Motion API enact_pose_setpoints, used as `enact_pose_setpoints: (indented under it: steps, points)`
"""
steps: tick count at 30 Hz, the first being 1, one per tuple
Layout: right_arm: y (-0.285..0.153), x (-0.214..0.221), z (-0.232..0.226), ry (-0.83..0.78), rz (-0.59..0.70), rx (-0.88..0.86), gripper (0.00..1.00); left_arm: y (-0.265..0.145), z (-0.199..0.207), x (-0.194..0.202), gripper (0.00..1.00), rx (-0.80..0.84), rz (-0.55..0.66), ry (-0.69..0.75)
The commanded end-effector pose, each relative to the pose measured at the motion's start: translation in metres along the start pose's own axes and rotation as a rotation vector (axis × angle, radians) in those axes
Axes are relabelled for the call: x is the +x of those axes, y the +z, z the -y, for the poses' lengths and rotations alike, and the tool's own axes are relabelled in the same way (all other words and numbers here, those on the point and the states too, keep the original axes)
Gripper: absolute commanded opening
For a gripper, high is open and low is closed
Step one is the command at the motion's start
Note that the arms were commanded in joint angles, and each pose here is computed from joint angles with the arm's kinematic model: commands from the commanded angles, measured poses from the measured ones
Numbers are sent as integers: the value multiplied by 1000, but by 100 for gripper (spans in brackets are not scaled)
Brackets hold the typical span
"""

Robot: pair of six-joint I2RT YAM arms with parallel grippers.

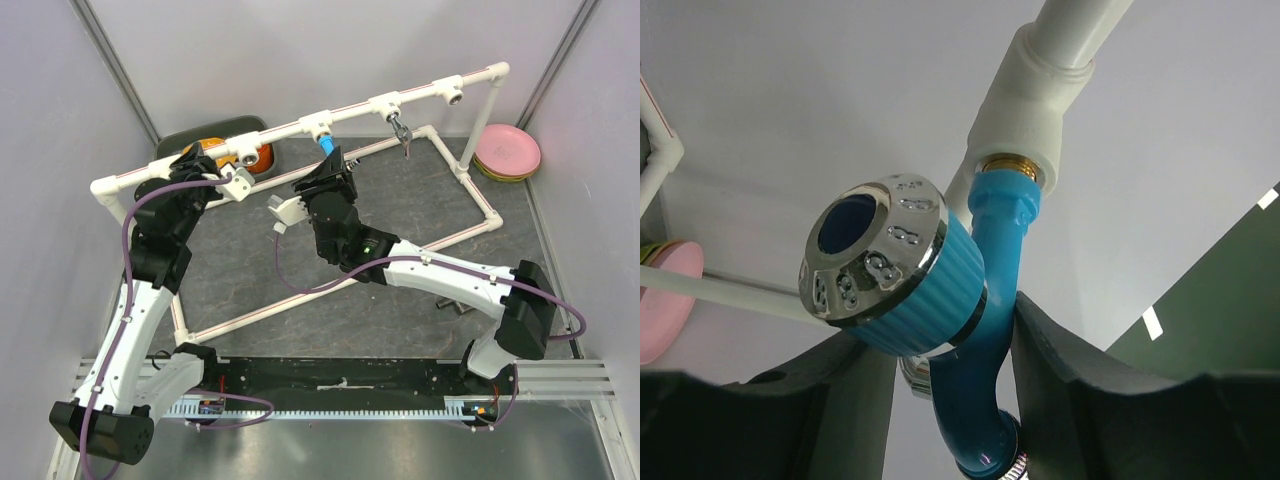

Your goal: Install the water faucets

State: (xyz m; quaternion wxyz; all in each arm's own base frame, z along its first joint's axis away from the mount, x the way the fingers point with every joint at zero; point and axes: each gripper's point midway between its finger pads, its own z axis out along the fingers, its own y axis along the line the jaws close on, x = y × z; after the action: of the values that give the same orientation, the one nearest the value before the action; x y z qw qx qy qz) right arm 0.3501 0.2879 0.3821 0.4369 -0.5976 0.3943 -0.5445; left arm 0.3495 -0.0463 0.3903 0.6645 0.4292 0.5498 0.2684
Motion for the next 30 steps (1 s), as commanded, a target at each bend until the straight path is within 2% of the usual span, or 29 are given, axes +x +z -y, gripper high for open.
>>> enact_pose_setpoints:
  steps: [1,7,13,14,17,18,20,21,23,24,27,28,30]
  points:
    - [10,5,6,208,-28,50,22,2,20,21,2,15,-65,-205]
    - [11,3,7,381,-14,49,0,3,20,22,2,15,-67,-206]
    - [7,1,20,731,44,61,0,3,20,23,2,17,-69,-207]
    - [6,1,22,853,54,63,0,3,19,23,2,15,-67,-206]
    - [0,3,39,1069,127,78,0,4,21,24,2,19,-72,-209]
    - [-3,5,44,1213,155,80,0,3,20,24,2,18,-71,-208]
    - [-4,2,51,1338,225,62,0,4,20,24,2,20,-71,-209]
    - [-4,7,55,1487,238,60,0,4,20,23,2,17,-69,-208]
    - [-4,6,57,1621,281,38,0,3,20,23,2,17,-69,-208]
    - [-3,12,60,1766,292,35,0,3,20,24,2,19,-72,-209]
    - [-3,20,60,1984,341,19,0,2,20,24,2,16,-70,-208]
    - [-3,20,61,2117,355,8,0,3,20,25,2,18,-73,-209]
    - [-5,29,61,2241,385,33,0,2,19,24,2,16,-72,-208]
